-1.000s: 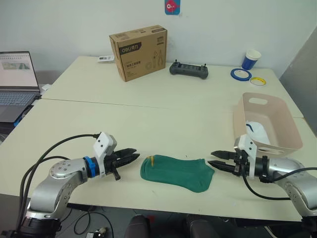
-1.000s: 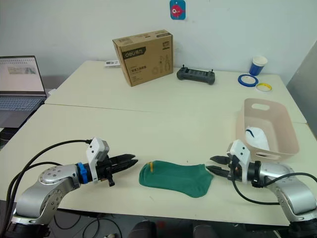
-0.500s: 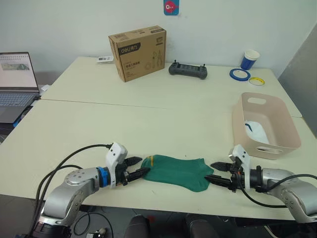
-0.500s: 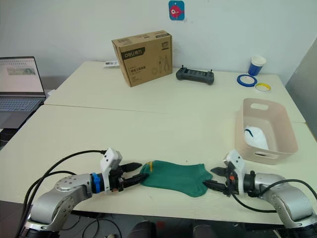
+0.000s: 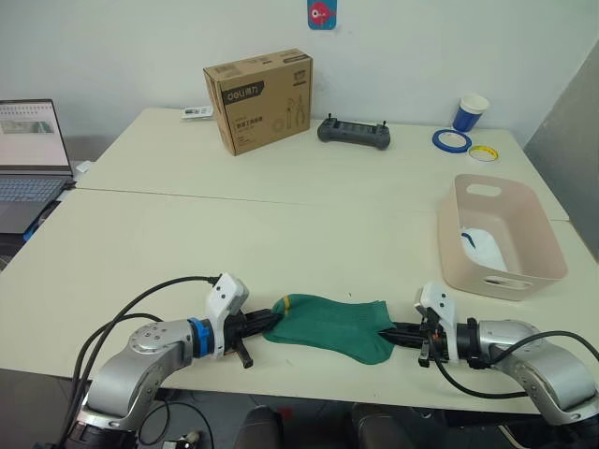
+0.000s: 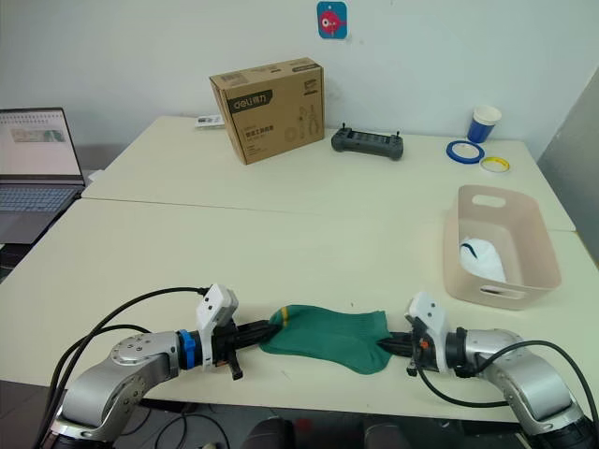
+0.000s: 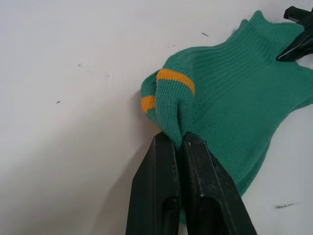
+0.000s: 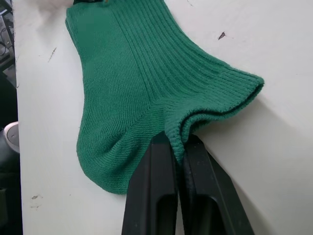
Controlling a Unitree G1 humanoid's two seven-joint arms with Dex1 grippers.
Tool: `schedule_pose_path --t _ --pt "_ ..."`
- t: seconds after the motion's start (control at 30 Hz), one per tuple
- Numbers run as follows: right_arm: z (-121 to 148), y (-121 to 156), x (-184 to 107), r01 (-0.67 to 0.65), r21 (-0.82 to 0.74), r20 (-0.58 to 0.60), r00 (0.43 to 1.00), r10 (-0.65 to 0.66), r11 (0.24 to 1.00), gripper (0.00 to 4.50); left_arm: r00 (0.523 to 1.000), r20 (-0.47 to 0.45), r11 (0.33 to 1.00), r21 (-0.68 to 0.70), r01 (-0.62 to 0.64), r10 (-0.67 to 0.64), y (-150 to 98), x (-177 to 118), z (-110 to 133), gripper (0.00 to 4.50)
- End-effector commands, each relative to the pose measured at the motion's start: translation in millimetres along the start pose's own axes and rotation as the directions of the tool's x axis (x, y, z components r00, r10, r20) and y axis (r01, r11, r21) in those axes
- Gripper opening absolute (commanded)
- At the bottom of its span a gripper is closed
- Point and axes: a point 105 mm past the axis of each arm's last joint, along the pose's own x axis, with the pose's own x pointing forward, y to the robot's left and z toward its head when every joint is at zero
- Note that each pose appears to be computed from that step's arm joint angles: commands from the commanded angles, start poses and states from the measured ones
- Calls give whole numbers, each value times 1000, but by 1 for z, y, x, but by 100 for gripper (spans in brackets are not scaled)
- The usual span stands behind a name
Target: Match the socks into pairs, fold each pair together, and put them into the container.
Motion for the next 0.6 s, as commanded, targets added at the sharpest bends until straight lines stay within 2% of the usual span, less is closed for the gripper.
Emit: schedule_pose_path --t 0.03,0.2,0.3,0.43,0.6 --pt "9 -6 -11 -7 -18 11 1000 7 1000 1 998 41 999 -6 52 -52 -15 5 11 0" --pt "15 -24 -28 -1 -37 -13 1000 1 999 1 993 86 994 -64 86 -80 -26 15 20 0" --pt "18 -34 -31 -4 -60 -33 999 2 998 1 996 69 995 -83 59 -53 -20 19 17 0" --pt "17 -33 -29 -43 -65 -55 998 40 997 1 997 46 993 -94 72 -68 -24 22 12 0" --pt "14 -30 -23 -48 -54 -52 998 45 997 1 998 61 999 -42 -15 18 -15 27 11 0"
